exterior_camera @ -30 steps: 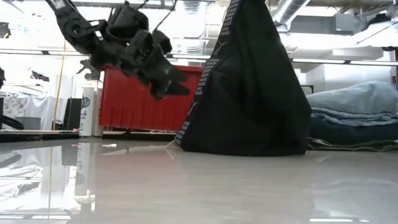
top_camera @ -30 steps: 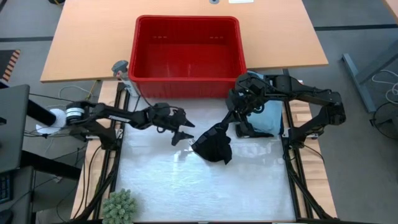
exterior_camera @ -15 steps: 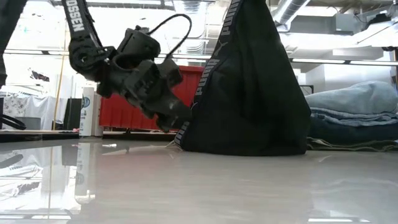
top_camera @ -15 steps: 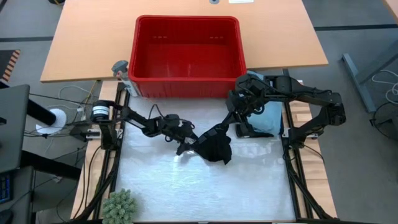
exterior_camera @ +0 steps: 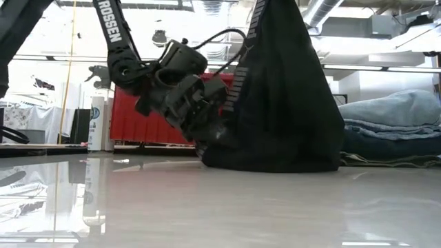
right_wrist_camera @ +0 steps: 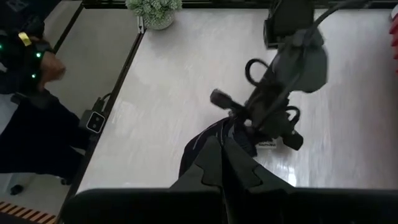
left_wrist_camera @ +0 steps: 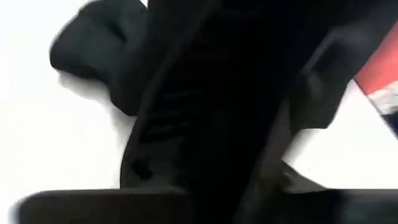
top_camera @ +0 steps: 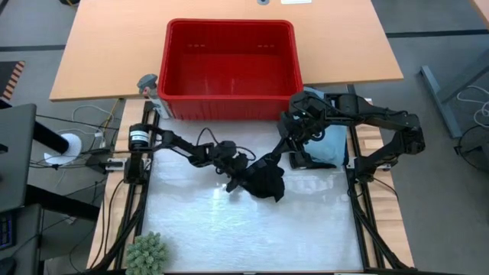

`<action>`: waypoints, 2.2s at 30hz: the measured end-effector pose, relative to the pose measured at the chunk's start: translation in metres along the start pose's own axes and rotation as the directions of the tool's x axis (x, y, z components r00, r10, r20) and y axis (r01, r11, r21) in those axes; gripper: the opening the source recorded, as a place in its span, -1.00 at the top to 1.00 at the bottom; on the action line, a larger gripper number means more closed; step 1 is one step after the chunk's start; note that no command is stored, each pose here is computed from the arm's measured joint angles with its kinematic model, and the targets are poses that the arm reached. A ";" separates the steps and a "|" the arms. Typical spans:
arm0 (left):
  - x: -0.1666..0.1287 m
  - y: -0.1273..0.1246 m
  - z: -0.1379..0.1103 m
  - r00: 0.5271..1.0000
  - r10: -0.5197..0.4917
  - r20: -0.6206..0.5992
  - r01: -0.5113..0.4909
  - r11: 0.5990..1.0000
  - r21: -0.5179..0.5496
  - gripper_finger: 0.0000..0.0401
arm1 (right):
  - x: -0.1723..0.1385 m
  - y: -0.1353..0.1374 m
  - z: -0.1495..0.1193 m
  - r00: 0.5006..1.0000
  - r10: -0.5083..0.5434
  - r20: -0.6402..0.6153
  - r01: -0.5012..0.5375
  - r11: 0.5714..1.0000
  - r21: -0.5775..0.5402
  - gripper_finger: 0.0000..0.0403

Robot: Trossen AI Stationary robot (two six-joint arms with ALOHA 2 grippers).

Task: Fold Laundry from Bin
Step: Fold the black boxer short

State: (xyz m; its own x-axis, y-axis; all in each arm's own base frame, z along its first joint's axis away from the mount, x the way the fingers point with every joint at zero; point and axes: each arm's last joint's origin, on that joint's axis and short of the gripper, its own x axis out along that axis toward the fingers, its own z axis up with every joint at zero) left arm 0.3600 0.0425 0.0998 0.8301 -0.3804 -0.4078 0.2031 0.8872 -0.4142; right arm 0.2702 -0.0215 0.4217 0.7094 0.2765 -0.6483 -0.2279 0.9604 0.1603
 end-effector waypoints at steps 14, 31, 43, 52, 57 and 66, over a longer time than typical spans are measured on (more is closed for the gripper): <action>-0.122 -0.062 0.071 0.976 0.210 -0.050 -0.214 0.972 -0.093 1.00 | -0.004 -0.010 -0.005 0.996 -0.079 -0.041 0.081 0.995 0.051 0.91; -0.259 -0.148 0.111 0.833 0.541 0.111 -0.529 0.840 -0.124 1.00 | -0.026 -0.027 0.004 0.964 -0.266 0.018 0.265 0.963 0.043 0.91; -0.281 -0.170 0.159 0.828 0.551 0.108 -0.550 0.834 -0.043 1.00 | -0.045 -0.026 0.012 0.894 -0.447 0.032 0.447 0.894 -0.003 0.91; -0.270 -0.164 0.159 0.833 0.549 -0.073 -0.552 0.834 -0.022 1.00 | -0.048 -0.032 0.005 0.829 -0.556 -0.050 0.556 0.831 -0.029 0.91; -0.261 -0.155 0.147 0.795 0.554 -0.249 -0.557 0.828 0.065 1.00 | -0.049 -0.034 0.001 0.827 -0.555 -0.086 0.553 0.832 -0.047 0.91; -0.247 -0.141 0.129 0.654 0.549 -0.521 -0.590 0.801 0.102 1.00 | -0.049 -0.033 -0.003 0.829 -0.544 -0.128 0.536 0.839 -0.095 0.91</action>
State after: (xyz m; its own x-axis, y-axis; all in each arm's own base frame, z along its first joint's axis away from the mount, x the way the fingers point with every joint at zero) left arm 0.1937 0.0446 0.3640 0.3837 0.1019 -0.9178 -0.2747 0.9615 -0.0081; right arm 0.2412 -0.0672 0.4457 0.6265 -0.2977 -0.7203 0.1255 0.9506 -0.2838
